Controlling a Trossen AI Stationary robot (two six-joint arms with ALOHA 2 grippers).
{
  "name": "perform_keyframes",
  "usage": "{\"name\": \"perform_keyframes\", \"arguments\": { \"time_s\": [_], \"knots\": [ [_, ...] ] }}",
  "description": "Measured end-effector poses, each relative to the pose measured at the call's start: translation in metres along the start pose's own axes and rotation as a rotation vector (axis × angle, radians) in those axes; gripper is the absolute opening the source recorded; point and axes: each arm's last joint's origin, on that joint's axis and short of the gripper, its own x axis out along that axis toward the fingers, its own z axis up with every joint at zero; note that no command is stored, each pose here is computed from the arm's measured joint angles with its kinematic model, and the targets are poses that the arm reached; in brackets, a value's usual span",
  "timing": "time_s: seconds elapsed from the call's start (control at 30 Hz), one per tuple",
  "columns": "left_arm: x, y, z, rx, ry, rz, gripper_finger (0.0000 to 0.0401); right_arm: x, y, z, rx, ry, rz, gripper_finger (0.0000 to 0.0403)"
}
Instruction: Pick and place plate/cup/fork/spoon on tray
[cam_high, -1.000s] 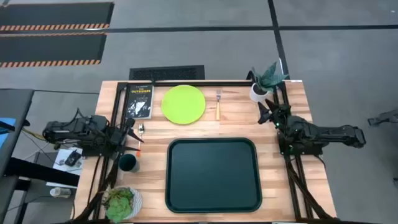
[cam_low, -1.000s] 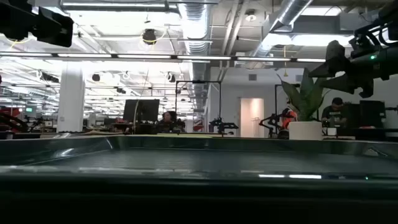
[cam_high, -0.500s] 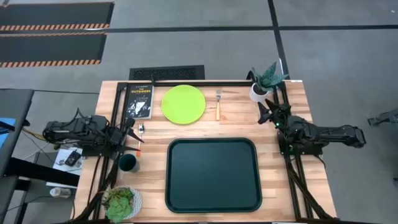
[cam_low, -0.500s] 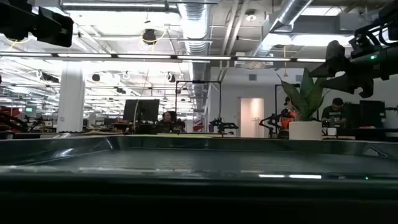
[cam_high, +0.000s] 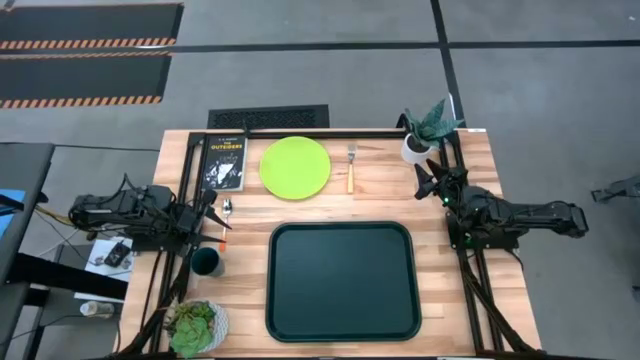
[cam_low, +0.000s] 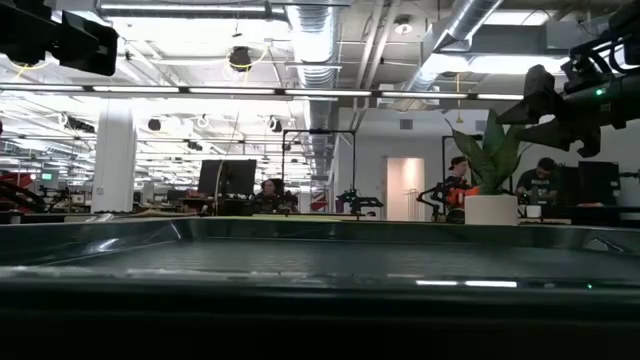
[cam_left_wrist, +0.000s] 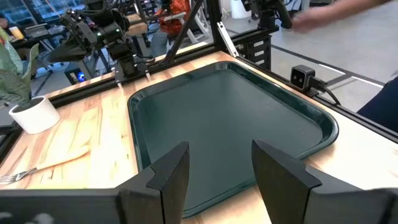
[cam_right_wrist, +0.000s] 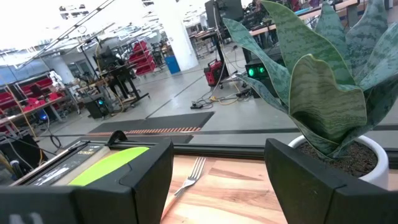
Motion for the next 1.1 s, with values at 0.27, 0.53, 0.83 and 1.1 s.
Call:
{"name": "perform_keyframes", "arguments": {
  "time_s": [0.27,0.53,0.83,1.1],
  "knots": [
    [0.0,0.0,0.0,0.0,0.0,0.0,0.0164,0.0,0.0,0.0001,0.0,0.0,0.0,0.0276],
    [-0.0001,0.0006,-0.0002,0.069,0.006,0.02,0.0164,0.0,0.0,0.0001,0.0,0.0,-0.001,0.0276],
    [-0.0001,0.0006,-0.0002,0.068,0.006,0.02,0.0164,0.0,0.0,0.0003,0.002,-0.002,0.0,0.0276],
    [-0.0001,0.0006,-0.0002,0.066,0.006,0.021,0.0164,-0.0001,0.0016,0.0041,0.108,-0.028,0.013,0.0276]
  ]
}}
